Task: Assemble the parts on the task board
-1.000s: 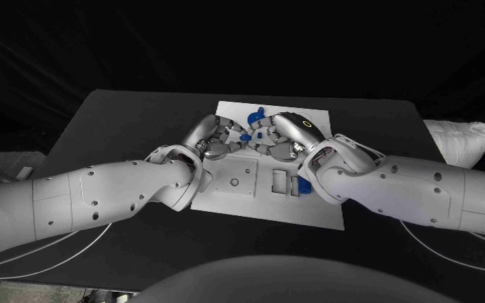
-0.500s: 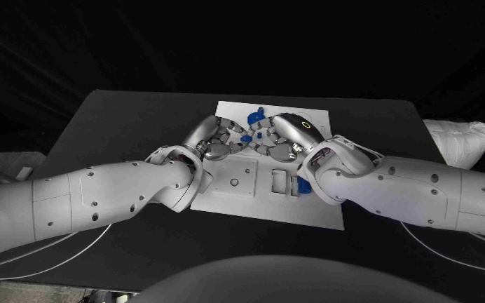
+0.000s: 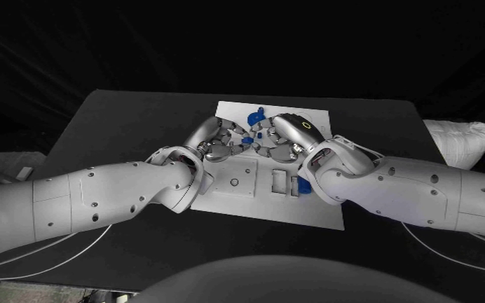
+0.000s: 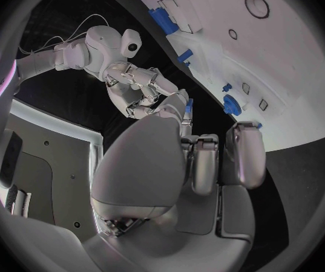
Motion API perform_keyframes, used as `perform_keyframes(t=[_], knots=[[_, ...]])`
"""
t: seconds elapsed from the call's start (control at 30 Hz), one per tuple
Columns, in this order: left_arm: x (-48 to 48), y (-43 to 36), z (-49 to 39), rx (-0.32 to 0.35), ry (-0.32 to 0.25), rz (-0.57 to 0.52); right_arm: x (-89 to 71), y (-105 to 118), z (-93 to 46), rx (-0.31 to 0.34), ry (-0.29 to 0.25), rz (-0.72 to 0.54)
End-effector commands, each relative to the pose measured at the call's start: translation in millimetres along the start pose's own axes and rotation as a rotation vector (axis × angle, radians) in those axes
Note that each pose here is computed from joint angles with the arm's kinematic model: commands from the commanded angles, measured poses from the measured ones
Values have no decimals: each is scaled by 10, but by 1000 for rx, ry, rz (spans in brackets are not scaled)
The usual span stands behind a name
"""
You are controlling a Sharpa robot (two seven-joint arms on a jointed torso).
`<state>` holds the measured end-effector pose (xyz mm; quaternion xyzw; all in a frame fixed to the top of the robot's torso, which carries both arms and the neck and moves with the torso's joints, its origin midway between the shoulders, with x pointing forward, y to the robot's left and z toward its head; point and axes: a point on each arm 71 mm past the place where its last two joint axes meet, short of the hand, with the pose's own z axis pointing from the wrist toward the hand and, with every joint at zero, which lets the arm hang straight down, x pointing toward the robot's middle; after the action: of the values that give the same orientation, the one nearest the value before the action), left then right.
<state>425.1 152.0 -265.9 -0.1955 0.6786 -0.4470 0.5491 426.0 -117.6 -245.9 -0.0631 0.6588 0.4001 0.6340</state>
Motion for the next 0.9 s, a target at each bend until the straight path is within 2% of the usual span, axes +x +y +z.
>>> perform_keyframes(t=[0.03,0.3,0.53,0.9], knots=[[12,-40,7,30,11,-6,38,-11,-15,-3,37,-4],[15,-47,9,38,12,-7,53,-23,-17,5,58,-2],[13,-33,13,40,26,1,49,-30,-18,8,53,1],[28,30,19,21,105,21,38,-56,-8,17,36,4]])
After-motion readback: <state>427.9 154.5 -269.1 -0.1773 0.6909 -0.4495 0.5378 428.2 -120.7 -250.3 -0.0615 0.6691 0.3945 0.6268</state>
